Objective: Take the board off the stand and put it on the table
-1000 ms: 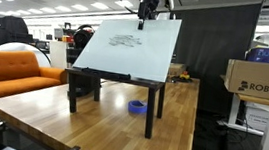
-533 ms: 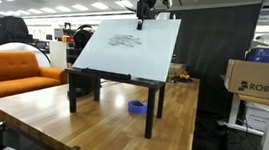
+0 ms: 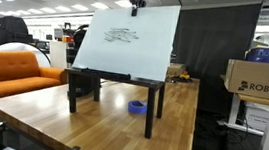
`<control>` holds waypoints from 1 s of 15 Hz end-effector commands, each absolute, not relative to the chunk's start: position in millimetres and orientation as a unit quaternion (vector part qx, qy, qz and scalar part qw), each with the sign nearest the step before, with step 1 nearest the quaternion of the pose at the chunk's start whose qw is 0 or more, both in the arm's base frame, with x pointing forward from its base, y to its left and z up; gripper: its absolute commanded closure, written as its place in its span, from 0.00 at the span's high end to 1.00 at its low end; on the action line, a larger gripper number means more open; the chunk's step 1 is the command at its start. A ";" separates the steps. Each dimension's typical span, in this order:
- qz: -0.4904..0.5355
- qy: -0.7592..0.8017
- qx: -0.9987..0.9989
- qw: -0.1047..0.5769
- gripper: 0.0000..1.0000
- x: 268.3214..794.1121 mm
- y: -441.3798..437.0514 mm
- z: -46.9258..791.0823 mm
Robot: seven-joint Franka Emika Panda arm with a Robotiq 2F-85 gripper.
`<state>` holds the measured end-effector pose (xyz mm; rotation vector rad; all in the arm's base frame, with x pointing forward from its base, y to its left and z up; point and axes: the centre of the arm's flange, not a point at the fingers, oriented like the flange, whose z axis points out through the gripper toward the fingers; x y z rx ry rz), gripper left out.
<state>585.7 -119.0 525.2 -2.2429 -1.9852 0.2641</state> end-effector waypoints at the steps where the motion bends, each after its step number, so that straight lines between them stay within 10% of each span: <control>1: 0.110 -0.644 -0.755 0.055 0.02 517.1 -99.3 540.9; 15: 0.080 -0.553 -0.829 0.028 0.02 438.5 -84.4 547.9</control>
